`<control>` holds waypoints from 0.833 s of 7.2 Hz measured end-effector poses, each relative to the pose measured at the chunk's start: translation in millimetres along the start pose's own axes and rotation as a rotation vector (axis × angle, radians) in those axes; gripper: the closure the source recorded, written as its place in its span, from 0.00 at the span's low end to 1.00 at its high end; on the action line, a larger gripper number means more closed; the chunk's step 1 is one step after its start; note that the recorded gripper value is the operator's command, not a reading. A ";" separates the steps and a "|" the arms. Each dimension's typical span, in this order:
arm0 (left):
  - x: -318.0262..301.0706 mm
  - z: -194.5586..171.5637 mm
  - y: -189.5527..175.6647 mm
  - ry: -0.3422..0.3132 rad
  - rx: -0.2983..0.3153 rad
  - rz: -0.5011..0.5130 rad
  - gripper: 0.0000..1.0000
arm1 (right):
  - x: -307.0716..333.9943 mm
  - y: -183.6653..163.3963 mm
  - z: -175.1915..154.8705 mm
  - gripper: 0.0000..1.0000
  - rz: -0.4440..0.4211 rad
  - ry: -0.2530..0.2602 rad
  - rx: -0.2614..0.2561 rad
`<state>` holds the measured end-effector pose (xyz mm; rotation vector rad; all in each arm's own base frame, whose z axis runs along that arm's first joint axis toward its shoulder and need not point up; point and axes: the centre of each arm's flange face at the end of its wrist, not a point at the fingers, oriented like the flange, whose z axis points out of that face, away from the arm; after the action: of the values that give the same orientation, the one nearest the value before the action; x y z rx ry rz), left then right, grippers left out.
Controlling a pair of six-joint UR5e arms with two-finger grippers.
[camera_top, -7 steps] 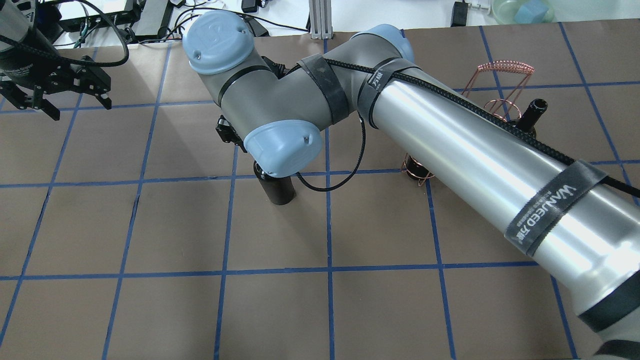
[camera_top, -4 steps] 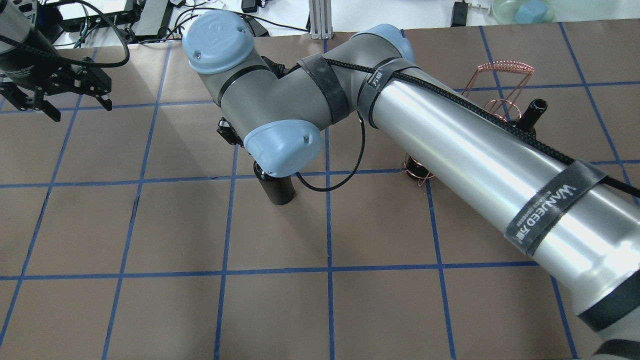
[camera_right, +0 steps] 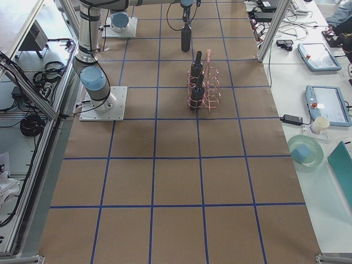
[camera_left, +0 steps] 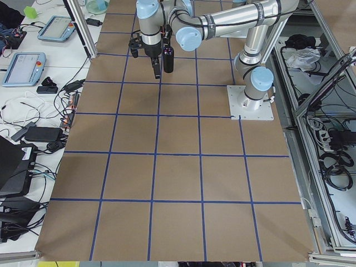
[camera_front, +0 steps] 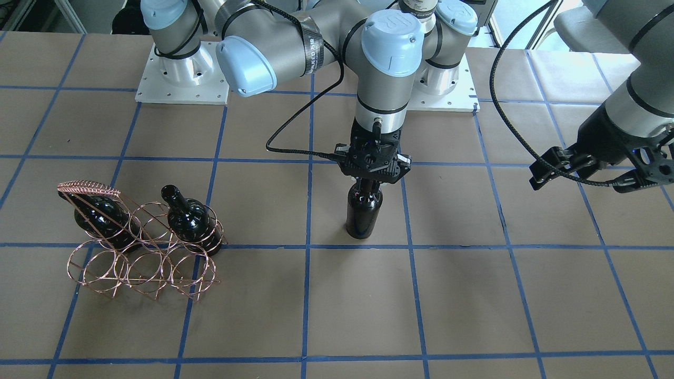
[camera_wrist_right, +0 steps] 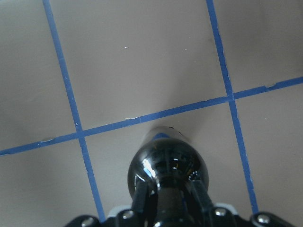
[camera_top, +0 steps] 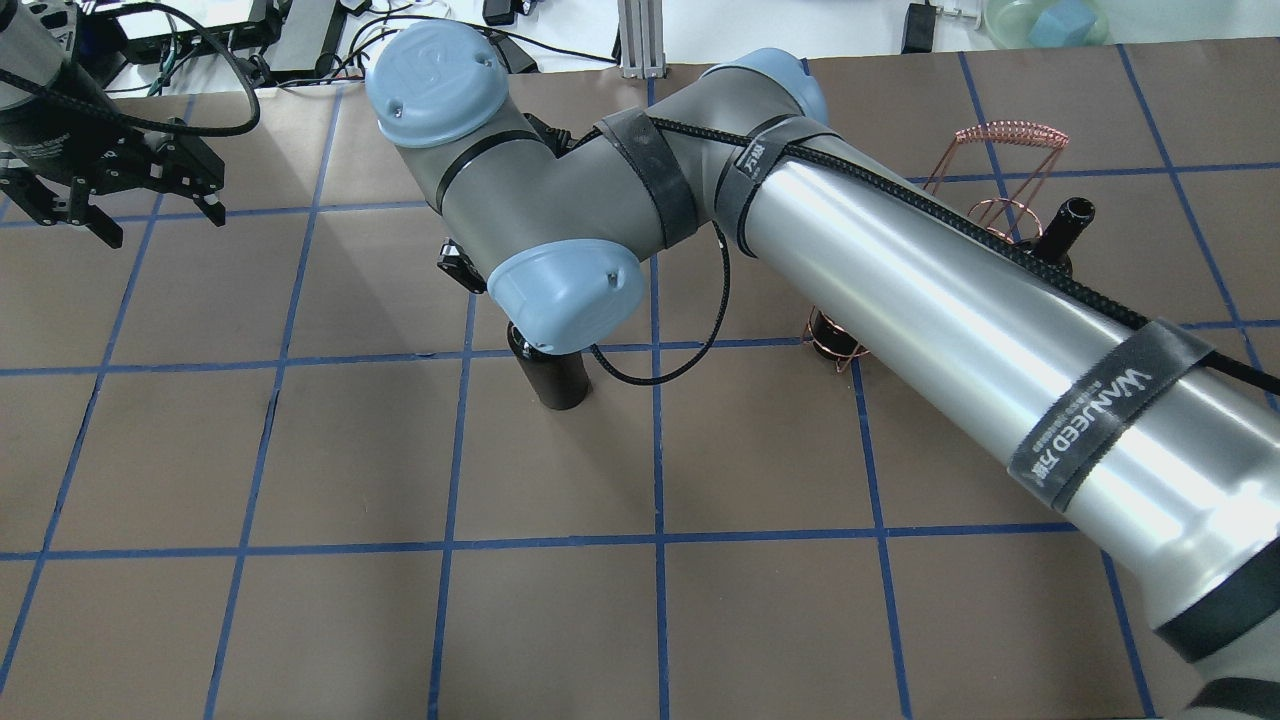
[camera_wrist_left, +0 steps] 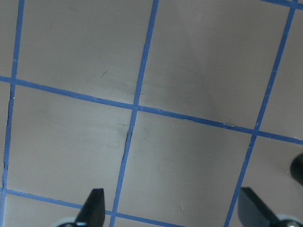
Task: Place wine into wine basket
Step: 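Lift the bottle with the right gripper and carry it above the rack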
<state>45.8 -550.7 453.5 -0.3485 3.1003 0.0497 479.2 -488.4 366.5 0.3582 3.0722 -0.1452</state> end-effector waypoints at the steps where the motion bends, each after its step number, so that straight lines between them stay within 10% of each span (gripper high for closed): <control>1: 0.0 1.3 0.2 0.000 -0.008 0.000 0.00 | -0.5 0.9 -0.9 0.91 0.002 -0.009 -0.010; 6: -0.1 2.1 0.4 0.002 -0.012 0.000 0.00 | 61.5 -3.9 -91.7 1.00 0.012 0.008 -0.004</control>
<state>45.8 -550.2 451.5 -0.3492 3.1031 0.0687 415.3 -469.2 454.6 0.3776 3.0771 -0.1375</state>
